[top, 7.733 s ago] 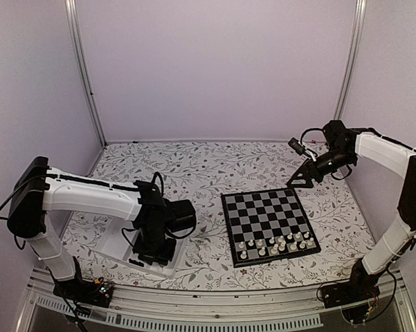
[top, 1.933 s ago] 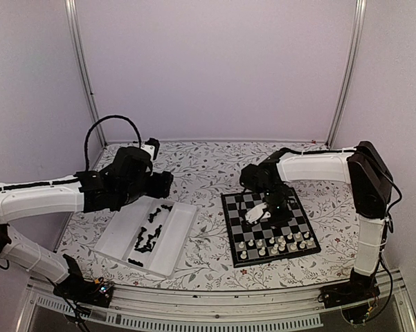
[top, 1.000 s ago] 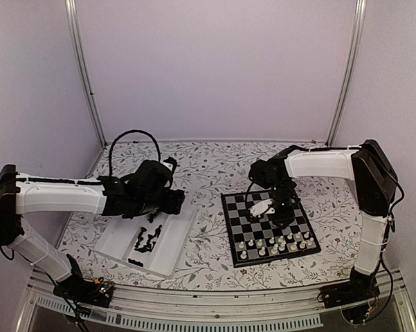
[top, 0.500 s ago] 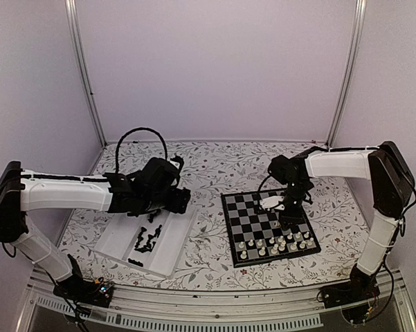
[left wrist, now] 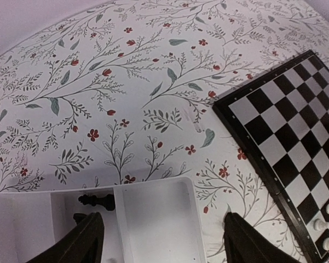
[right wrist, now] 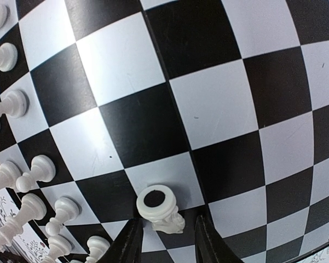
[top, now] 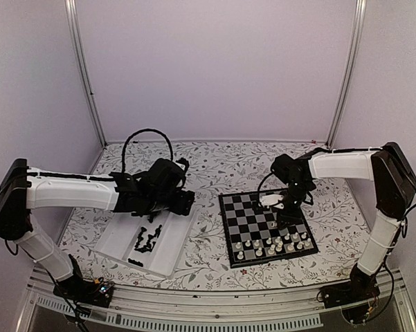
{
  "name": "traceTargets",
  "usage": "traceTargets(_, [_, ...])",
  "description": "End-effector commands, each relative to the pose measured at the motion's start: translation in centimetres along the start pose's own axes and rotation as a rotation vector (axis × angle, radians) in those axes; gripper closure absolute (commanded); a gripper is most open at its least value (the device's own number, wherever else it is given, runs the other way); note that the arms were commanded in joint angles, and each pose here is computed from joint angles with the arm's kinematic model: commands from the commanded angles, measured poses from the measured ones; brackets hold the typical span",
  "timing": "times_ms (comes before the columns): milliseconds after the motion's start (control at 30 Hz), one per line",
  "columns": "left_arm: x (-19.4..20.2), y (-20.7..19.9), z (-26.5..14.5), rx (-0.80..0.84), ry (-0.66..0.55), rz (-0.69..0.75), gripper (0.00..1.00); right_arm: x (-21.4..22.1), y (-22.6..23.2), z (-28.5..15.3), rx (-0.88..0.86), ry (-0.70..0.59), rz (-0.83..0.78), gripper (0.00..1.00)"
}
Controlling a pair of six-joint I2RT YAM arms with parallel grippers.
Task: Set up the chess pieces on the board
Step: Pick up the chess piece from the chessboard.
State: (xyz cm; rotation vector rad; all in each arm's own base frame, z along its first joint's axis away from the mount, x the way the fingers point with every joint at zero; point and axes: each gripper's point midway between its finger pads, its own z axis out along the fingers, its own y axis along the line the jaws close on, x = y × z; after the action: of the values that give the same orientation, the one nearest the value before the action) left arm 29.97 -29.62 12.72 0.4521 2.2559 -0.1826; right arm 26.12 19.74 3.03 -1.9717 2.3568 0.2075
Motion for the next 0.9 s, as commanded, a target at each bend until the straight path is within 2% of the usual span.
traceTargets(0, [-0.3,-1.3,-0.1,0.029,0.004,0.005,0.23,-1.6,-0.1,-0.3,0.008,-0.091,-0.016,0.64])
traceTargets(133, [-0.1,-1.5,0.2,0.033,0.01,0.01,0.23,-2.1,-0.5,-1.2,0.039,-0.115,-0.035,0.62])
traceTargets(467, [0.0,-2.3,0.5,0.052,0.022,0.018,0.23,-0.3,0.5,0.4,-0.001,-0.051,-0.035,0.65])
traceTargets(533, [0.0,-2.5,0.5,0.063,0.023,0.015,0.24,0.1,0.7,0.5,0.0,-0.037,-0.039,0.68])
traceTargets(667, [-0.1,-3.7,0.6,0.127,0.017,0.017,0.27,0.3,0.8,0.5,0.003,-0.031,-0.046,0.82])
traceTargets(867, [-1.3,-6.5,0.3,0.27,-0.028,-0.018,0.24,-2.0,0.5,-2.0,-0.003,-0.119,-0.034,0.87])
